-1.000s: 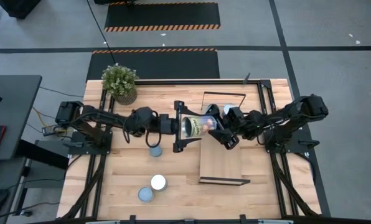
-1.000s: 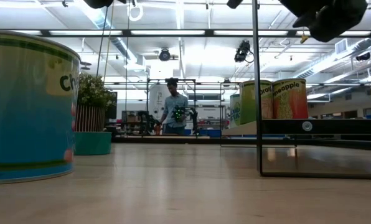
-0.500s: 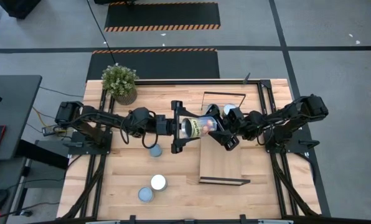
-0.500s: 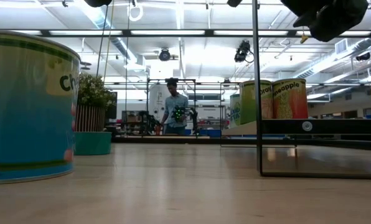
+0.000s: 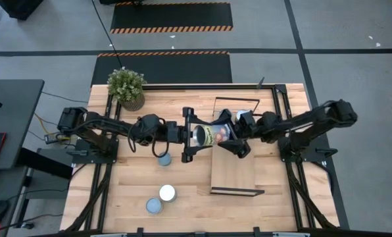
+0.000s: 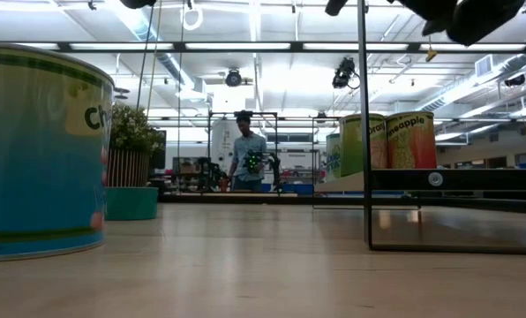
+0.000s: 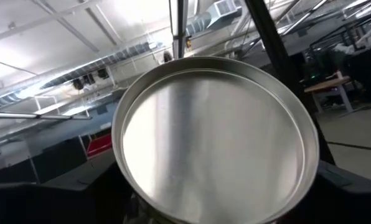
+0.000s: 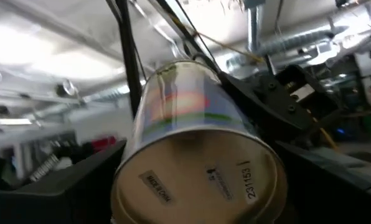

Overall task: Pick and place cans onto a shelf
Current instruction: Put the canned peaches on the shelf

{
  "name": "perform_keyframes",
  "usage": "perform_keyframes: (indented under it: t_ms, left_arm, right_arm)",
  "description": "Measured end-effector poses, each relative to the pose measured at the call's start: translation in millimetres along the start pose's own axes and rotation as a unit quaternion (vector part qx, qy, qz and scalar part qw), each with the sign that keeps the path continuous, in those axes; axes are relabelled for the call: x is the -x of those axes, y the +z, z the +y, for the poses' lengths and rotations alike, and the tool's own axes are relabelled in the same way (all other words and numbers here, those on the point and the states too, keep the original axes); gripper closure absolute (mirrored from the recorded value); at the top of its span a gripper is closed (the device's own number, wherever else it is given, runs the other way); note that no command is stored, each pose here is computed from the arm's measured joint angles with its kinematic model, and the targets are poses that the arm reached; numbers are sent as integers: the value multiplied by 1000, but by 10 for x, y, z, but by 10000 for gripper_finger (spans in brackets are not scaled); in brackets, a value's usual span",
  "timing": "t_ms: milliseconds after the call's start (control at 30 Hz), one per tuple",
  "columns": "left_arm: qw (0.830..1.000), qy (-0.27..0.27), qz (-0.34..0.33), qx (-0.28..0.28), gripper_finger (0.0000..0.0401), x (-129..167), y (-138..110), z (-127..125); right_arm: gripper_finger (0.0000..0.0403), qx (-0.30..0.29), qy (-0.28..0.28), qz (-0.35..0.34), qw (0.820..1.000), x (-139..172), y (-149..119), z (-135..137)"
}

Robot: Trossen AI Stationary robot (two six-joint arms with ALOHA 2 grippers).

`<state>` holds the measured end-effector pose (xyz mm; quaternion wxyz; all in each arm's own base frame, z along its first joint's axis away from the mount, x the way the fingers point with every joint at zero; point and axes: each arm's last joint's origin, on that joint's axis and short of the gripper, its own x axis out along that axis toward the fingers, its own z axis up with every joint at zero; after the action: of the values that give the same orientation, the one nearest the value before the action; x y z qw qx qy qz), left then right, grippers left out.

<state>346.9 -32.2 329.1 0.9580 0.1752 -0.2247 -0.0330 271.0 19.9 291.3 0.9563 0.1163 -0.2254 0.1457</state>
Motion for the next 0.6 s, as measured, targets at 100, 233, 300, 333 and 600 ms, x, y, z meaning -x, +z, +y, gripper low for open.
perform_keyframes:
  t_ms: [100, 233, 300, 333, 600]
  left_arm:
    - [1000, 11, -7, -1, 78, 11, 59, 31]
    - [1000, 21, -9, 1, 77, 23, 117, 58]
    - [1000, 28, 1, 12, 77, 24, 102, 65]
    - [999, 29, 15, 20, 77, 25, 75, 66]
    - [963, 40, 230, 135, 76, 136, -368, 101]
  right_arm:
    - [8, 21, -11, 23, 999, 60, 160, 58]
    - [8, 45, -48, 84, 994, 197, 322, 139]
    - [8, 59, -79, 110, 989, 293, 406, 188]
    - [8, 67, -97, 118, 986, 341, 449, 217]
    - [8, 119, -264, 192, 938, 764, 636, 465]
